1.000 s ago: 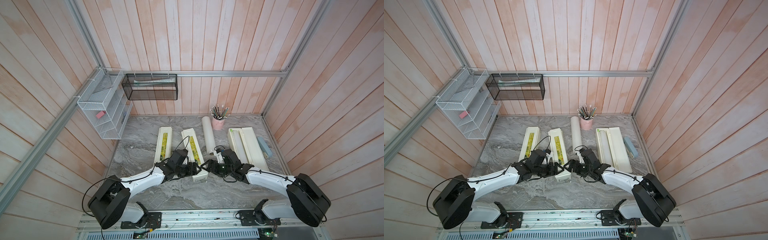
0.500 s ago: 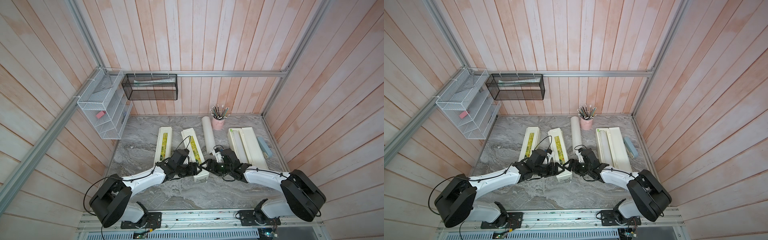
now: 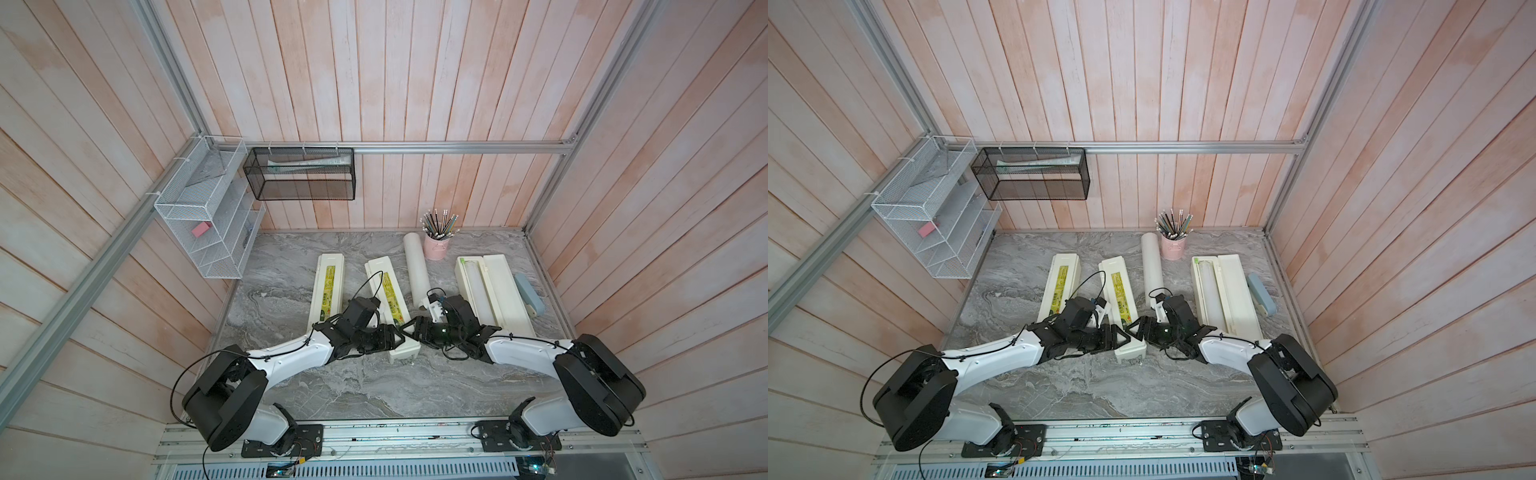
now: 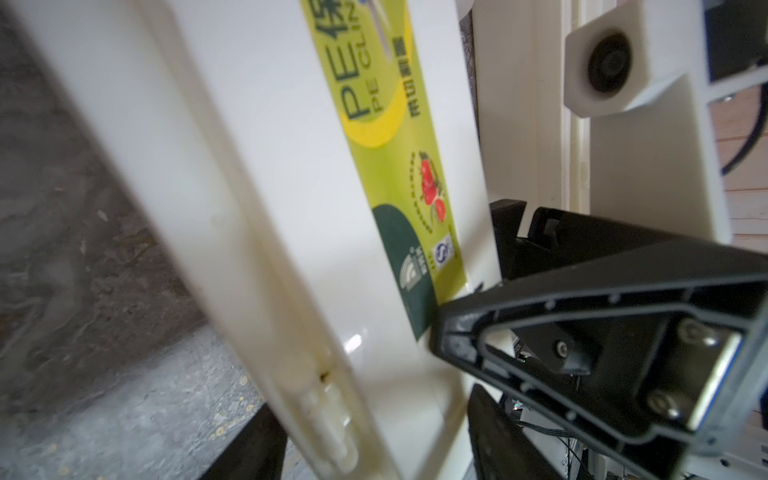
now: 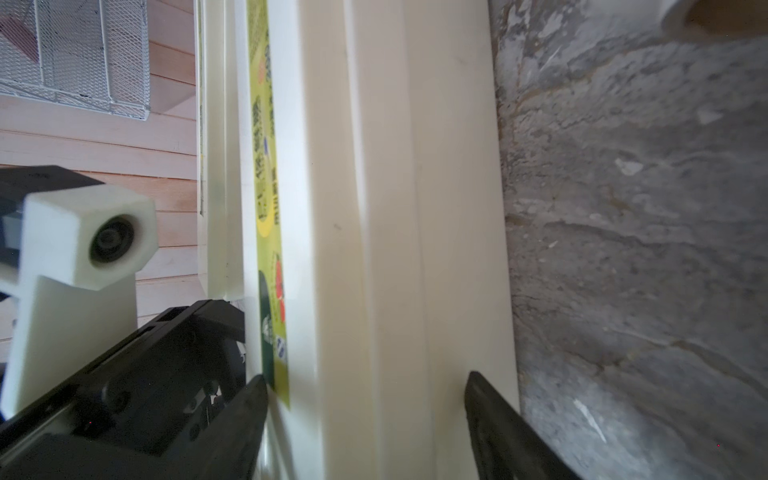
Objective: Put plastic wrap rolls into dispensers
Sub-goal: Close the lid on the plastic wrap cutting box.
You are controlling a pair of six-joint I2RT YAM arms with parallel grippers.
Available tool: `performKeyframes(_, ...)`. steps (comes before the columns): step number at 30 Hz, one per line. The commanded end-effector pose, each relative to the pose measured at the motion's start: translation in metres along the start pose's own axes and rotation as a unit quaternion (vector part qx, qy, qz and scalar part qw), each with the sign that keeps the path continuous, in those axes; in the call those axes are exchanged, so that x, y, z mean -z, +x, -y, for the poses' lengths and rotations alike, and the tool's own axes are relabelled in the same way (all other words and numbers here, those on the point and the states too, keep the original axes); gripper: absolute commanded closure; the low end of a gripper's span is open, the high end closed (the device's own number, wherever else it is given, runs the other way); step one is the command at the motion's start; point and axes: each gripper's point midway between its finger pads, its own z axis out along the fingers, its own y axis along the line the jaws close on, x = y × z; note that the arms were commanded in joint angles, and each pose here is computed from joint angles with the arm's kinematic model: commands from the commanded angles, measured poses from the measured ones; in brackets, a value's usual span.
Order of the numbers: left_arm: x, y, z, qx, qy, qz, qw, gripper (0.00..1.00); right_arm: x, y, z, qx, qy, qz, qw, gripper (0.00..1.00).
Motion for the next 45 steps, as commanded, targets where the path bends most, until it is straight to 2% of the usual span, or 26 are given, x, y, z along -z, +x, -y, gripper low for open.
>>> performKeyframes(1, -0.014, 0.015, -0.016, -0.01, -0.021, -0.023, 0.999, 0.32, -0.009, 0.036, 0.019, -0.02, 0.022, -0.07, 0.997, 0.27)
performKeyframes(11, -0.029, 0.047, -0.042, 0.026, -0.049, -0.057, 0.997, 0.32, -0.011, 0.046, 0.035, -0.038, 0.049, -0.086, 0.994, 0.35)
performKeyframes(18, -0.03, 0.06, -0.052, 0.031, -0.064, -0.069, 0.995, 0.32, -0.01, 0.054, 0.044, -0.05, 0.059, -0.093, 0.993, 0.35)
performKeyframes(28, -0.031, 0.067, -0.06, 0.03, -0.078, -0.074, 0.994, 0.33, -0.009, 0.065, 0.054, -0.054, 0.072, -0.101, 0.991, 0.37)
performKeyframes(31, -0.03, 0.071, -0.061, 0.029, -0.082, -0.082, 0.993, 0.27, -0.009, 0.066, 0.054, -0.055, 0.072, -0.102, 0.991, 0.32)
performKeyframes(40, -0.026, 0.072, -0.049, 0.027, -0.063, -0.088, 0.994, 0.25, -0.008, 0.066, 0.051, -0.06, 0.067, -0.1, 0.991, 0.37)
performKeyframes(45, -0.03, 0.086, -0.053, 0.034, -0.07, -0.108, 0.991, 0.25, -0.008, 0.066, 0.052, -0.065, 0.068, -0.098, 0.991, 0.37)
